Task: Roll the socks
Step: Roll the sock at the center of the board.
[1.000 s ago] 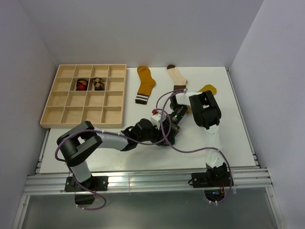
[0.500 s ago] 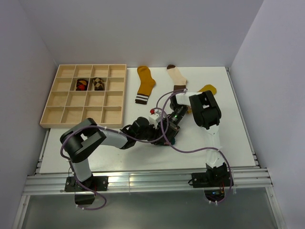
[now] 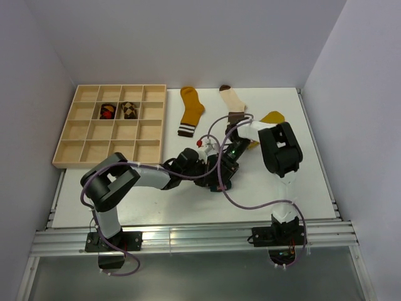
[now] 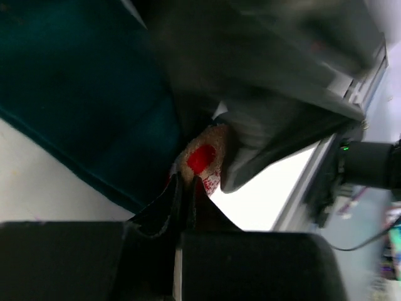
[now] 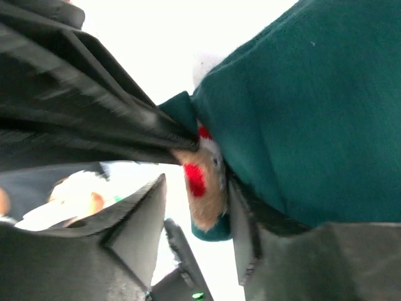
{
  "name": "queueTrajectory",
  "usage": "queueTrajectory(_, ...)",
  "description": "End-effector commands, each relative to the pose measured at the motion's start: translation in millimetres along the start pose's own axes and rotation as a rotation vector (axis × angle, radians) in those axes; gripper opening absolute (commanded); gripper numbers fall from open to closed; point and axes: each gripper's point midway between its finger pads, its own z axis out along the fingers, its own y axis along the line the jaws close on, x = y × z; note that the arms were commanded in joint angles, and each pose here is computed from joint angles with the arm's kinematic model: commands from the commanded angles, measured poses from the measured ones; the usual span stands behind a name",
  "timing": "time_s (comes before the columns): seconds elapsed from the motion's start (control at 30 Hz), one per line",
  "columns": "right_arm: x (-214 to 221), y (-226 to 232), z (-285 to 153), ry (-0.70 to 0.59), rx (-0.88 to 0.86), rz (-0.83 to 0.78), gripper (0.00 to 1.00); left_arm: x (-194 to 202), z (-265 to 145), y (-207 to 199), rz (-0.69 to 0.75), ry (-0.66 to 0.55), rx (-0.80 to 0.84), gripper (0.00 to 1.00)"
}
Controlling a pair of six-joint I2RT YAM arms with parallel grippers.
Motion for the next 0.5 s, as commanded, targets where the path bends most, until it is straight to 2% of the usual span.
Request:
queueTrajectory(0.0,-41.5,-21.9,-37.4,-0.182,0.252,-0.236,0.56,29.5,-9.5,-0.8,-0.215,0.163,-0.062,0.00)
queueTrajectory(0.13,-49.4,-11.5,-73.2,-0.343,0.289,-0.269,0.58,34.9,-19.5,-6.8,-0.339,0.232,-0.090,0.00)
queueTrajectory(0.23,-43.7,-6.7,-96.5,-0.433,0.341,-0.311,0.58,39.8,-28.3,-12.2,-0.493,0.292,-0.015,0.00)
queueTrajectory(0.3,-31.6,-7.0,-95.4,-0.445,0.380,-0.335,0.58,42.8,-34.4,5.3,-0.563,0.323,-0.075,0.00)
queueTrajectory(0.37,-33.3,1.0,-106.9,-0.494,0.472,-0.443,0.58,37.1,-36.6,8.2,-0.587,0.343,-0.089,0.00)
queueTrajectory(0.4,-21.8,-2.8,-96.3,-0.485,0.487,-0.457,0.58,37.4,-38.3,12.9,-0.638,0.357,-0.106,0.00)
queueTrajectory(0.47,-23.6,5.8,-103.6,-0.519,0.606,-0.584,0.59,34.7,-41.1,11.9,-0.727,0.383,-0.091,0.00)
